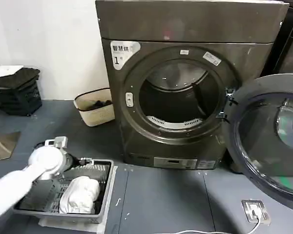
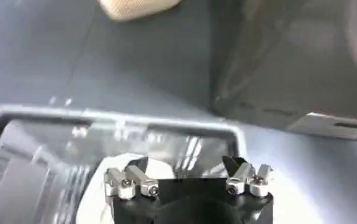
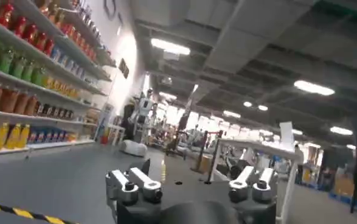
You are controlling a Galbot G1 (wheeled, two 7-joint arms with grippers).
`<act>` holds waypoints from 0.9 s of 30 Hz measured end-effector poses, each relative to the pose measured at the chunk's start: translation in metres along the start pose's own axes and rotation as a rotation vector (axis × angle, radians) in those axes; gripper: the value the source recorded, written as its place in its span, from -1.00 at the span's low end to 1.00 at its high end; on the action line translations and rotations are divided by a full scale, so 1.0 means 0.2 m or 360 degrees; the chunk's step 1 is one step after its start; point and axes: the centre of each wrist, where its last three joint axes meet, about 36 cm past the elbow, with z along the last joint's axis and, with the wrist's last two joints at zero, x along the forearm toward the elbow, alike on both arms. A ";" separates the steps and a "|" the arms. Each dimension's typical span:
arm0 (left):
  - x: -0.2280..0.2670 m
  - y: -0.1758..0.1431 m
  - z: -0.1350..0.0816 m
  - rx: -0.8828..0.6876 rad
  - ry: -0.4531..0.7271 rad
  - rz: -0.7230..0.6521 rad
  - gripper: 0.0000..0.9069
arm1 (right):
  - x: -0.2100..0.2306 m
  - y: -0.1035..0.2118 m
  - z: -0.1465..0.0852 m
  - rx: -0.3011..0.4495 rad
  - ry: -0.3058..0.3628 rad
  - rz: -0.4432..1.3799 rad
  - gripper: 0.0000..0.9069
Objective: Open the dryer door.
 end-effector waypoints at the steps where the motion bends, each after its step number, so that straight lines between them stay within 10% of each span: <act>1: 0.00 0.01 0.00 0.0016 0.0009 -0.0006 1.00 | 0.00 0.00 0.00 -0.0004 0.0001 0.0000 1.00; 27: 0.21 0.27 0.05 0.0300 0.0180 -0.0024 1.00 | 0.03 0.03 0.05 -0.0029 -0.0038 -0.0045 1.00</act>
